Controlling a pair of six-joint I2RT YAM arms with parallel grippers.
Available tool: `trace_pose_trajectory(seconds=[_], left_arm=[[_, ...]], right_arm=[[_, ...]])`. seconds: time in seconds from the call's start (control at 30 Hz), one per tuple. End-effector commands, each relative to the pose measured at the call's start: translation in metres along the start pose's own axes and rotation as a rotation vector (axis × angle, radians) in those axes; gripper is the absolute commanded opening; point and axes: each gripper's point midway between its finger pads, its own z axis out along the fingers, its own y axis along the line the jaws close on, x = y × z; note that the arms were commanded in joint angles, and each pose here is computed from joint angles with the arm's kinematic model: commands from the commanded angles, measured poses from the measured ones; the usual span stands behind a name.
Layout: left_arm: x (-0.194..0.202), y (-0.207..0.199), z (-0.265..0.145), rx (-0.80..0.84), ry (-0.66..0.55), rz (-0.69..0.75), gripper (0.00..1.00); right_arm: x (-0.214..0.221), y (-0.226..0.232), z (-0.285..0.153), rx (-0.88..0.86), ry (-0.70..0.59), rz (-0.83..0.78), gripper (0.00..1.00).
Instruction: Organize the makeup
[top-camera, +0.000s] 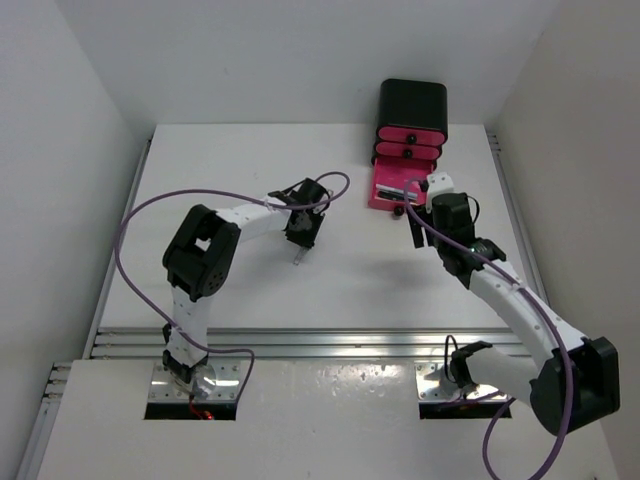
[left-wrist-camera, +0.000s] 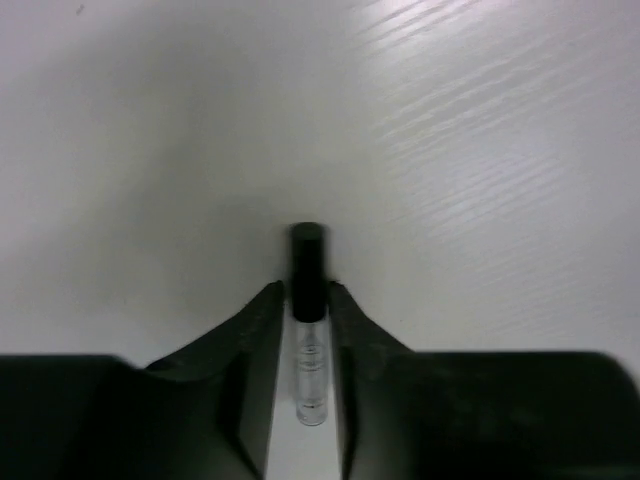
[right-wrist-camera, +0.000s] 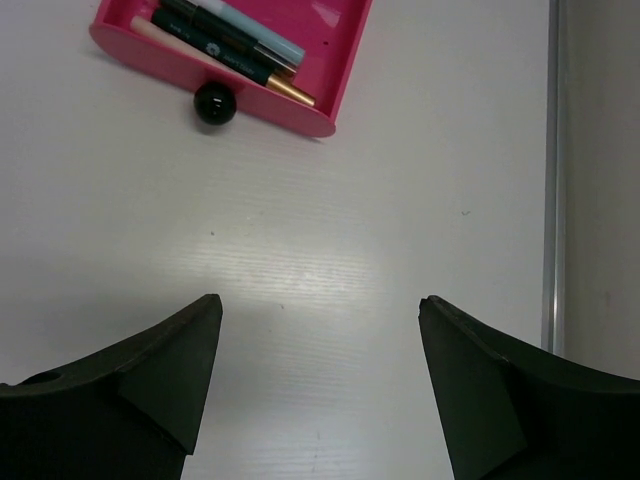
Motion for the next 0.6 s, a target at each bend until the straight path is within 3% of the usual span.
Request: trace_pose_trajectory(seconds=[0.0, 0.13, 0.23, 0.33, 0.43, 0.47, 0.5, 0.57], left_arm=[[0.02, -0.018, 0.012, 0.071, 0.087, -0.013, 0.27], [0.029, -0.019, 0.011, 0.093, 0.107, 0.012, 0.0], [0.026, -0.016, 0.008, 0.088, 0.095, 0.046, 0.0], [-0.011, -0.025, -0.002, 0.118, 0.004, 0.157, 0.0], [-0.076, -0.054, -0.028, 0.144, -0.177, 0.499, 0.0], [-0.095, -0.059, -0.035, 0.134, -0.233, 0.672, 0.0], [-0.137, -0.076, -0.056, 0.124, -0.356, 0.752, 0.0], [-0.181, -0.09, -0.063, 0.073, -0.494, 0.905, 0.0]], right_arm=[[0.001, -0.015, -0.007, 0.06, -0.026, 0.016, 0.8], [0.001, -0.022, -0.013, 0.088, -0.044, 0.022, 0.8], [0.004, -0.027, -0.017, 0.108, -0.059, 0.031, 0.8], [0.003, -0.03, -0.022, 0.123, -0.098, 0.061, 0.8], [0.01, -0.029, -0.027, 0.119, -0.123, 0.08, 0.8], [0.013, -0.029, -0.029, 0.115, -0.129, 0.085, 0.8], [0.012, -0.032, -0.031, 0.12, -0.141, 0.091, 0.8], [0.018, -0.031, -0.033, 0.119, -0.131, 0.09, 0.8]])
